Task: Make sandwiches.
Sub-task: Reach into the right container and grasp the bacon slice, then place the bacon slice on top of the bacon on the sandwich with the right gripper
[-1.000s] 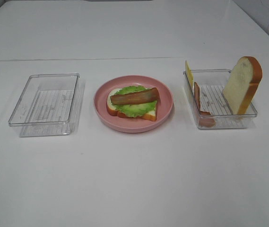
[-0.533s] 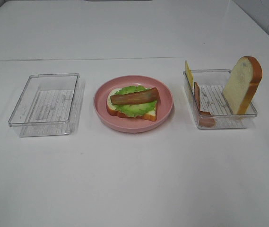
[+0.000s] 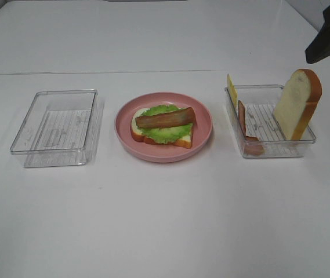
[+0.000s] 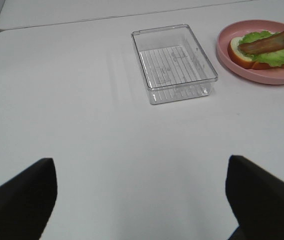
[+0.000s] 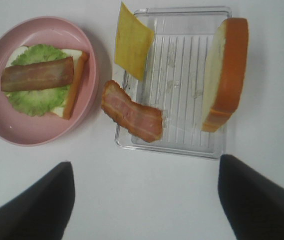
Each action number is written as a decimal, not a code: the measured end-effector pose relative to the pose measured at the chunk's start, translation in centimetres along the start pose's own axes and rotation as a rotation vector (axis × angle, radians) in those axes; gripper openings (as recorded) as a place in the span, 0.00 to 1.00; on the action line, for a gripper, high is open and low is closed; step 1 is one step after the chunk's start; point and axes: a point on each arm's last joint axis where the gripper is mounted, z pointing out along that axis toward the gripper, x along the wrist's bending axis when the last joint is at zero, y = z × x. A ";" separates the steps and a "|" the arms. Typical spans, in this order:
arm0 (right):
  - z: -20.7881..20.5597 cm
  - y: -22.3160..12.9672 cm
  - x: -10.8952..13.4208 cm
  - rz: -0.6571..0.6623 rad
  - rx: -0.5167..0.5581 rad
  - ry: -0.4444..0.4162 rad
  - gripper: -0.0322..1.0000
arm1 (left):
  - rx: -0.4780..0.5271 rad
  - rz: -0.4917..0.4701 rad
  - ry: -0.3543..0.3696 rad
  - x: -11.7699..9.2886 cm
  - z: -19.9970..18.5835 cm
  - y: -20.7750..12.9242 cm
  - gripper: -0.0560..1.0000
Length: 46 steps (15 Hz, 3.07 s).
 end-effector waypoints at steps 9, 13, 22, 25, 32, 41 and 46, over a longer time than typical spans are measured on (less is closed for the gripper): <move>9.6 3.9 6.2 -0.175 0.305 0.064 0.75 | 0.001 -0.005 -0.011 -0.1 0.0 0.0 0.87; 14.1 5.4 5.8 -0.119 0.438 0.041 0.69 | 0.001 -0.006 -0.012 -0.1 0.0 0.0 0.87; 19.2 4.9 4.3 -0.111 0.531 -0.028 0.54 | 0.001 -0.006 -0.012 -0.1 0.0 0.0 0.87; 19.4 4.9 4.1 -0.077 0.524 -0.056 0.26 | 0.001 -0.006 -0.012 -0.1 0.0 0.0 0.87; 18.9 5.0 4.3 -0.075 0.555 -0.053 0.03 | 0.001 -0.006 -0.012 -0.1 0.0 0.0 0.87; 7.6 9.0 9.5 -0.096 0.294 0.272 0.03 | 0.001 -0.006 -0.012 -0.1 0.0 0.0 0.87; 8.8 9.9 11.8 -0.077 0.203 0.582 0.03 | 0.001 -0.006 -0.012 -0.1 0.0 0.0 0.87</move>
